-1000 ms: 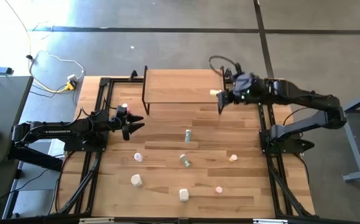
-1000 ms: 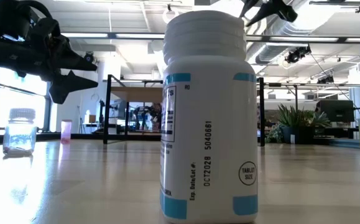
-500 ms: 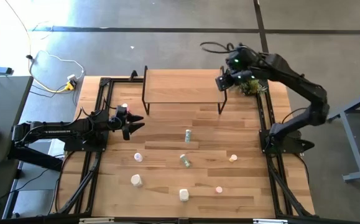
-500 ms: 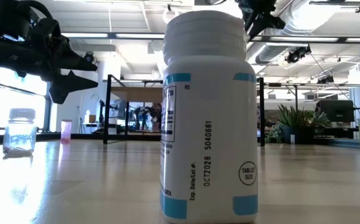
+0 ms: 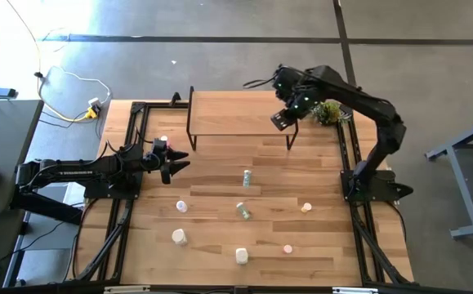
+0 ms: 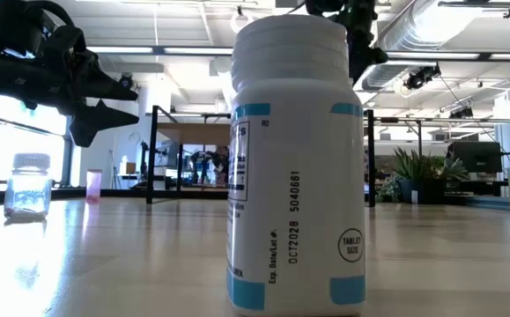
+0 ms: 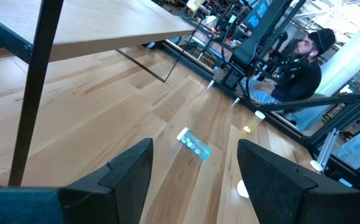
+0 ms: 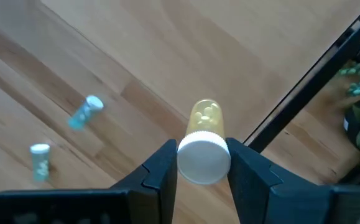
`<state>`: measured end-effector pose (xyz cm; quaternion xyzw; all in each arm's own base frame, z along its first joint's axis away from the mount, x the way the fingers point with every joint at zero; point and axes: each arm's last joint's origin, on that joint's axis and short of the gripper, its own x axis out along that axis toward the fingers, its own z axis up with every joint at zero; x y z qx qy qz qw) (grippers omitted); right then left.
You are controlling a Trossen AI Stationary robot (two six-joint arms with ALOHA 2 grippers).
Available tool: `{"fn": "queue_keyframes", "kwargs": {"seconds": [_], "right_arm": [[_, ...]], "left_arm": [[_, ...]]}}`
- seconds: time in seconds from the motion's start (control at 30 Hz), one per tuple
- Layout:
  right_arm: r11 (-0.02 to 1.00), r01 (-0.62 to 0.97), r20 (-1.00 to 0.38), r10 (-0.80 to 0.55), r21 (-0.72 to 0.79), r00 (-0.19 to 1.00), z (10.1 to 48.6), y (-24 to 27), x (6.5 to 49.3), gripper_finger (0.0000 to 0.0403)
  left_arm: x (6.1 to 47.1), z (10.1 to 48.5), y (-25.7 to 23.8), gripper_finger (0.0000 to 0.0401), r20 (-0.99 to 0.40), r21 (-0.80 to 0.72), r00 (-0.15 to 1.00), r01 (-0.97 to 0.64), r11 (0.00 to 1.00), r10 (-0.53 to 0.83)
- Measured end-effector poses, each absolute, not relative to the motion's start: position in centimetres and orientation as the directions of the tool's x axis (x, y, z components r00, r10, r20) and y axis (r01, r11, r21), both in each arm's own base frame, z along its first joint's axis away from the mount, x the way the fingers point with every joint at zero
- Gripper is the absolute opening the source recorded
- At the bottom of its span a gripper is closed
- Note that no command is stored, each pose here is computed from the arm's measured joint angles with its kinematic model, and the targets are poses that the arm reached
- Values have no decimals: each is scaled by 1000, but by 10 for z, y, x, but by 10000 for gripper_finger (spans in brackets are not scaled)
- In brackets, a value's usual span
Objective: Pick and place medicine bottles onto shelf by color
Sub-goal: Put the top yellow medicine bottle on the shelf
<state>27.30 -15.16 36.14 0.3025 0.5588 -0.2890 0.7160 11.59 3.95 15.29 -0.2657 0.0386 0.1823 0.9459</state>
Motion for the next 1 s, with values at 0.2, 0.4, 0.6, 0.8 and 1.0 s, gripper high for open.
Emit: {"fn": "queue_keyframes", "kwargs": {"seconds": [0.2,0.4,0.6,0.8,1.0], "right_arm": [[670,738,-985,-56,84,163,349,-157,282,108],[682,730,-990,-60,53,128,340,-161,288,108],[690,722,-991,-57,47,119,337,-161,289,108],[719,694,-992,-56,41,117,337,-161,289,108],[720,694,-992,-69,27,109,337,-162,288,108]], "left_arm": [[116,153,40,225,-170,-488,931,-365,792,324],[116,153,40,225,-170,-489,931,-365,792,324],[116,153,40,225,-170,-489,931,-365,792,324],[116,153,40,225,-170,-489,931,-365,792,324],[116,153,39,225,-170,-489,931,-365,792,324]]}}
